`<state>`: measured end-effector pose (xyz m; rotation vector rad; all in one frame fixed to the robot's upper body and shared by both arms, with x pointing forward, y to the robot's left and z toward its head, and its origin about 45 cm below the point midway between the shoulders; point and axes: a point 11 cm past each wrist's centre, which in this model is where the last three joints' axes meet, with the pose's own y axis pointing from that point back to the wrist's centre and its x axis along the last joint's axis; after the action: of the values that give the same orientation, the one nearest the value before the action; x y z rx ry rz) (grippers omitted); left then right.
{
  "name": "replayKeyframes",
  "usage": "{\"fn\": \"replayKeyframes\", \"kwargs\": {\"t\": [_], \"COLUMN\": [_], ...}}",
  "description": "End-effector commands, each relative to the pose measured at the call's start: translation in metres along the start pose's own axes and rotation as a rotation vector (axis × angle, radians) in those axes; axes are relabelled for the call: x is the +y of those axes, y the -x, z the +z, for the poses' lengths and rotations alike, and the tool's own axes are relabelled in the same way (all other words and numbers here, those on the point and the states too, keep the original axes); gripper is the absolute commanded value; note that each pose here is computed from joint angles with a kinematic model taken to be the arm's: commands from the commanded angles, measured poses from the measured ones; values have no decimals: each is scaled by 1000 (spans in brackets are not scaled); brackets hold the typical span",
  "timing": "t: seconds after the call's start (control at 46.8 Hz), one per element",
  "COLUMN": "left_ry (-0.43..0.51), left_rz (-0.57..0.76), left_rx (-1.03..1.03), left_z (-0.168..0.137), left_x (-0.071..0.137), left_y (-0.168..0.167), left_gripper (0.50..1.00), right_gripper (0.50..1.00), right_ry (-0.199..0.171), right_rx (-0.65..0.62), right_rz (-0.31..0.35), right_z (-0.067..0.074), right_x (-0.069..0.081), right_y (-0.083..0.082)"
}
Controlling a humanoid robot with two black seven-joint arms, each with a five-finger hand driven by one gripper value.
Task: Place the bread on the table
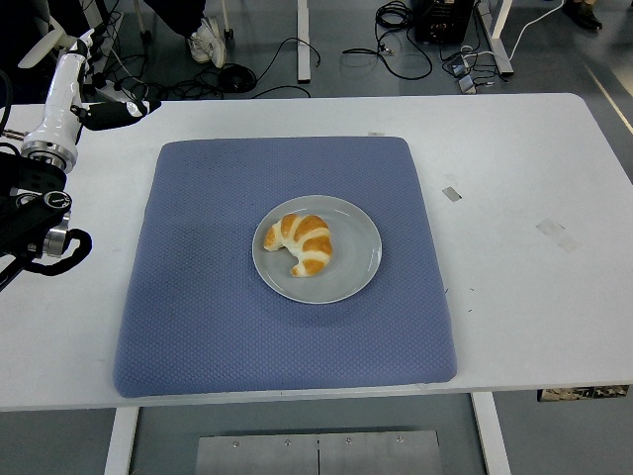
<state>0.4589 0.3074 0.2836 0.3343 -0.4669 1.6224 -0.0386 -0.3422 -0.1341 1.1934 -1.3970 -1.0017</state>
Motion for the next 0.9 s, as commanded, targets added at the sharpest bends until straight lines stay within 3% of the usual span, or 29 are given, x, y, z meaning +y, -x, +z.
{"fn": "replayKeyframes", "kwargs": {"t": [0.0,0.449,0.876], "left_ry": [2,32,148], "left_rz": [-1,-58,-149], "left_rx": [1,-6,-261], "left_z": [1,19,53], "left_x": [0,4,20], "left_y": [1,15,41], "left_gripper": [990,972,957], "right_gripper": [1000,1000,1000], "right_ry": [0,0,0], "right_rx": [0,0,0], "right_rz": [0,0,0], "right_z": [0,0,0], "right_x": [0,0,0], "right_y": [0,0,0]}}
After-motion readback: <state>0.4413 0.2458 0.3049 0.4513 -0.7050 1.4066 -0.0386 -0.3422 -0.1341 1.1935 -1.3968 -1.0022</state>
